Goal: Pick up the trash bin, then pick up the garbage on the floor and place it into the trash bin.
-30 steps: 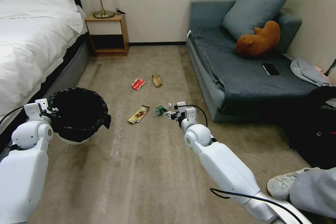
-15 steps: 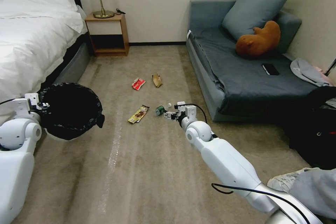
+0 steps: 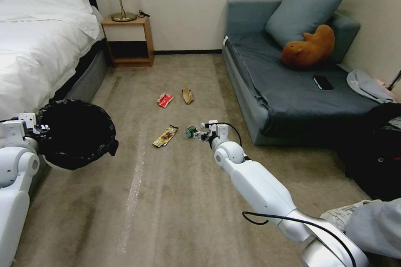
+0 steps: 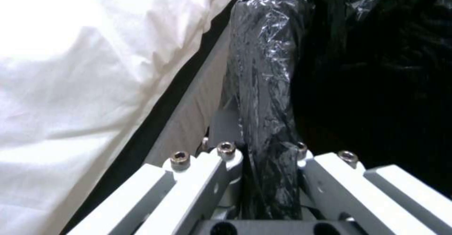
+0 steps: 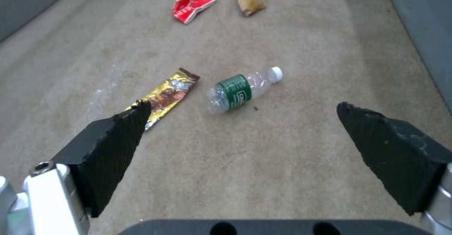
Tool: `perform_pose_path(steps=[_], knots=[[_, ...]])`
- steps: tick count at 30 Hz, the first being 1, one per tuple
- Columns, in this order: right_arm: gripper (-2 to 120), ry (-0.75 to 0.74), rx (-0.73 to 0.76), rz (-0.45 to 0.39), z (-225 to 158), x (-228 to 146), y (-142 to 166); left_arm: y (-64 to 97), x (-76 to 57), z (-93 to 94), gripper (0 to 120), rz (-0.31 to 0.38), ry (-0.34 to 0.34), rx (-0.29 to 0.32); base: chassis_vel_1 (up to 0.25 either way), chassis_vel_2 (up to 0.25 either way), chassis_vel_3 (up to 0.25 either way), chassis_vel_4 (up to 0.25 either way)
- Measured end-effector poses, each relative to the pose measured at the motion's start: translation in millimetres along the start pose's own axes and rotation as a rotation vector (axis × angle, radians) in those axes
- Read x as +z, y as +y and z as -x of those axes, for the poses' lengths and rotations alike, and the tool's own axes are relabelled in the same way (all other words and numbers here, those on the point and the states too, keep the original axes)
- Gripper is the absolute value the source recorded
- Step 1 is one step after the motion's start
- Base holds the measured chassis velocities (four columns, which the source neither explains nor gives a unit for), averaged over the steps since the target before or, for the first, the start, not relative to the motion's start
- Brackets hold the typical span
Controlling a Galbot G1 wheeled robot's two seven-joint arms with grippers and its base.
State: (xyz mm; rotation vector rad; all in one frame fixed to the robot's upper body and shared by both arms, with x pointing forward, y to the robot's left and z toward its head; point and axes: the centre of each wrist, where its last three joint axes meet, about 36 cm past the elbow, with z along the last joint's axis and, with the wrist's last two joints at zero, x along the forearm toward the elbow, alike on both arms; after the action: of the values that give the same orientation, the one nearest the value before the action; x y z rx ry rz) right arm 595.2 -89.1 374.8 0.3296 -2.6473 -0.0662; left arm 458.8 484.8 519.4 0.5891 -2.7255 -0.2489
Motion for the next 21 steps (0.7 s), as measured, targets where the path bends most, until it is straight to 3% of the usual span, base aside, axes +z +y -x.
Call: perform_pose_path(steps=[12, 16, 21], knots=[[100, -0.004, 0.045, 0.013, 8, 2, -27, 2.0, 2.6, 5.3, 4, -0.020, 0.001, -0.016, 0.000, 0.000, 0.000, 0.000], [100, 0.000, 0.110, 0.017, 8, 7, -52, -4.8, 1.8, 9.3, 4, -0.042, -0.004, -0.007, 0.000, 0.000, 0.000, 0.000], [100, -0.003, 0.127, 0.025, 6, 8, -61, -11.3, 2.2, 11.3, 4, -0.055, -0.005, 0.001, 0.000, 0.000, 0.000, 0.000]])
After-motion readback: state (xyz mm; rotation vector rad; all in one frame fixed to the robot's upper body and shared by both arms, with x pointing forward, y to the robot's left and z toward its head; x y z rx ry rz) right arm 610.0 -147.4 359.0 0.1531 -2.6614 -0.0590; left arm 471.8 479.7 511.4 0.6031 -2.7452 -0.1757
